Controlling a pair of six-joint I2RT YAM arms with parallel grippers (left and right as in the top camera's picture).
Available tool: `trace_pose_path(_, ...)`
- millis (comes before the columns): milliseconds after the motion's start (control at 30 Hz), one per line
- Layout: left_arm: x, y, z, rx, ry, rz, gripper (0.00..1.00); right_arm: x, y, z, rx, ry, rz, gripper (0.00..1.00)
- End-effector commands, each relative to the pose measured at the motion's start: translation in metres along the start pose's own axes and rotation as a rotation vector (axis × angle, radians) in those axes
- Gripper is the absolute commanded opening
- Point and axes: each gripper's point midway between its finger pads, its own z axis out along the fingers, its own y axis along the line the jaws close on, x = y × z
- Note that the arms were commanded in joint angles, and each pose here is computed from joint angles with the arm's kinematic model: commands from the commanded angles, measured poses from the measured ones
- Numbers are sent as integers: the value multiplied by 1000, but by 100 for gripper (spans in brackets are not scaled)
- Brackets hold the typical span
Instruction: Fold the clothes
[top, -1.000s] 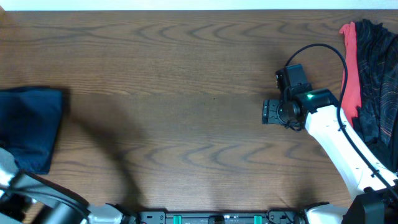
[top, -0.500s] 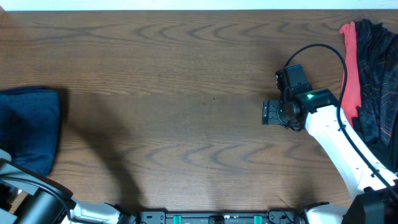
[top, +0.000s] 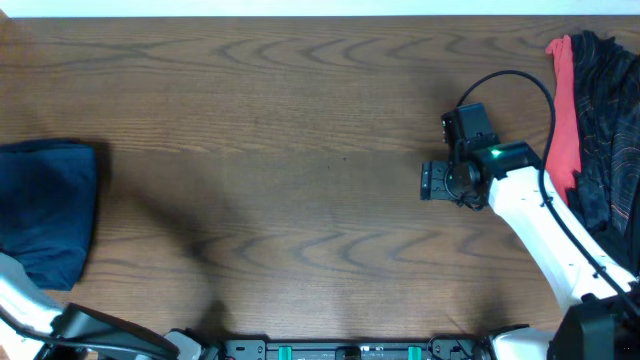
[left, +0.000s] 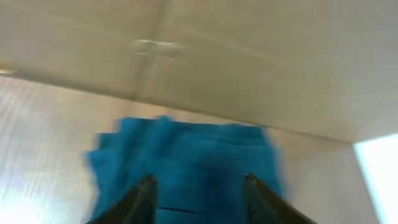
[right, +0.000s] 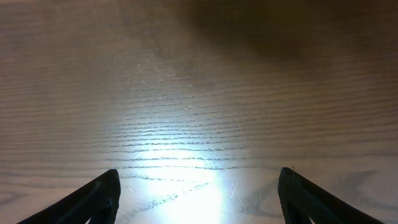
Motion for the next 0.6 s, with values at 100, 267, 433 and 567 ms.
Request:
trace_pose_path(100,72,-21,30,39,192,221,11,2,-4,8,19,23,-8,79)
trace_pose_path(267,123,3,71,-35,310,306,11,4,-4,7,20,33,-9,79)
trace_pose_path(433,157,49,101,-190,372,378,11,7,-5,7,24,45,-9,79)
trace_pose_path(567,189,68,113,-226,449,397,11,7,-5,7,24,45,-9,79)
